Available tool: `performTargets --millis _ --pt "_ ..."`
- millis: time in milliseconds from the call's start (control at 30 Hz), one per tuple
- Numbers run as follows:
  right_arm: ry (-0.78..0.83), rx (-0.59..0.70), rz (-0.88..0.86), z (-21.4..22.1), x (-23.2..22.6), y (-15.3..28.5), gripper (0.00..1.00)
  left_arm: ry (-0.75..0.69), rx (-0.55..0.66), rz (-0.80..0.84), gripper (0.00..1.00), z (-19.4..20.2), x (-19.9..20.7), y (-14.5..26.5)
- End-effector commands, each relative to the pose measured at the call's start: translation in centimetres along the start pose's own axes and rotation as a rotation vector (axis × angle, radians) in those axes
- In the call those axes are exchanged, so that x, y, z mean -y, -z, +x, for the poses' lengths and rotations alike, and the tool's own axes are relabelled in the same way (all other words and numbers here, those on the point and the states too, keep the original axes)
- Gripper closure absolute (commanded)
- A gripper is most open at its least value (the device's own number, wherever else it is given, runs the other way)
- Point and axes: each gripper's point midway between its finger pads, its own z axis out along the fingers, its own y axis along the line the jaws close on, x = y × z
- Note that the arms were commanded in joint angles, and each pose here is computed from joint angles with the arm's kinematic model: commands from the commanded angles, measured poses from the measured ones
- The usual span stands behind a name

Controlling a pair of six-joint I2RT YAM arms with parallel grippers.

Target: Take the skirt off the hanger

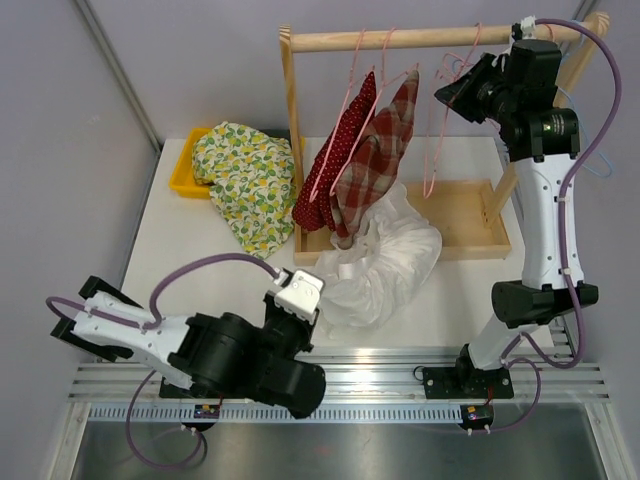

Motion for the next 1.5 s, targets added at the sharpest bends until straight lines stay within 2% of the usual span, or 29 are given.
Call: performTargets --millis 0,33,100,133,200,367,433,600,633,667,733,767,833,867,900,967,1000,1067,1200,1300,1333,1367,1433,1467 --pt "0.028 0.011 -0.006 0.3 -0.1 2.4 0.98 -0.126 0.112 -0.129 1.0 -5.7 -6.5 0.3" --pt "0.028 0.003 -0.002 0.9 0.2 2.9 0.81 -0.179 0.125 -0.135 1.0 -7.0 -6.6 0.1" --pt "0.038 0.006 0.005 1.3 0.6 3.7 0.49 -0.174 0.138 -0.169 1.0 -8.9 -8.6 -0.2" --pt "0.044 0.011 0.011 1.7 0.9 4.5 0.15 -0.204 0.158 -0.178 1.0 -10.3 -9.0 -0.1" --pt "0.057 0.019 0.03 2.0 1.3 5.4 0.02 -0.175 0.182 -0.229 1.0 -12.2 -12.0 0.2" --pt "0.081 0.045 0.059 2.7 2.2 8.2 0.01 -0.103 0.326 -0.32 1.0 -18.4 -18.1 1.2" --pt "0.083 0.056 0.057 2.9 2.3 9.1 0.01 -0.116 0.361 -0.347 1.0 -20.4 -18.9 1.0" --pt "0.085 0.05 0.031 3.8 2.1 10.2 0.01 -0.191 0.351 -0.399 1.0 -24.3 -20.4 -3.5" --pt "0.085 0.046 0.026 4.2 2.2 10.6 0.01 -0.154 0.39 -0.413 1.0 -26.1 -21.5 -2.9" --pt "0.085 0.045 0.024 4.4 2.3 10.7 0.01 -0.174 0.364 -0.453 1.0 -26.6 -22.8 -5.8" --pt "0.083 0.037 0.014 5.2 2.5 11.1 0.01 -0.158 0.368 -0.518 1.0 -28.2 -25.2 -7.1" --pt "0.083 0.033 0.011 5.5 2.6 11.1 0.01 -0.135 0.394 -0.587 1.0 -30.1 -27.9 -8.1" --pt "0.079 0.017 -0.004 6.4 2.8 11.1 0.01 -0.109 0.467 -0.652 1.0 -32.6 -30.5 -8.6" --pt "0.077 0.01 -0.016 6.7 2.7 11.1 0.01 -0.117 0.487 -0.7 1.0 -32.9 -32.7 -9.4" --pt "0.073 0.001 -0.021 7.1 2.8 11.0 0.01 -0.115 0.493 -0.714 1.0 -32.9 -33.7 -11.6" --pt "0.066 -0.031 -0.058 8.0 2.6 10.7 0.0 -0.083 0.58 -0.704 1.0 -34.4 -36.4 -13.1" --pt "0.066 -0.045 -0.068 8.4 2.5 10.5 0.01 -0.062 0.594 -0.69 1.0 -34.2 -37.4 -15.7" --pt "0.067 -0.082 -0.083 9.2 2.6 10.2 0.01 0.027 0.643 -0.63 1.0 -33.9 -39.8 -18.1" --pt "0.074 -0.074 -0.12 10.0 2.6 10.3 0.01 0.153 0.61 -0.541 1.0 -29.9 -43.0 -26.1" --pt "0.076 -0.081 -0.161 10.4 2.1 10.4 0.02 0.175 0.472 -0.513 1.0 -23.9 -43.9 -33.2" --pt "0.08 -0.077 -0.18 10.3 1.8 10.4 0.02 0.191 0.39 -0.527 1.0 -19.9 -44.7 -36.5" --pt "0.093 -0.079 -0.21 10.4 1.2 10.9 0.02 0.2 0.355 -0.539 1.0 -18.0 -45.1 -37.8" --pt "0.111 -0.065 -0.26 10.0 0.2 11.4 0.02 0.236 0.237 -0.559 0.98 -11.7 -46.3 -41.5" --pt "0.117 -0.06 -0.284 9.9 -0.3 11.7 0.02 0.257 0.204 -0.565 0.93 -9.8 -46.7 -42.3"
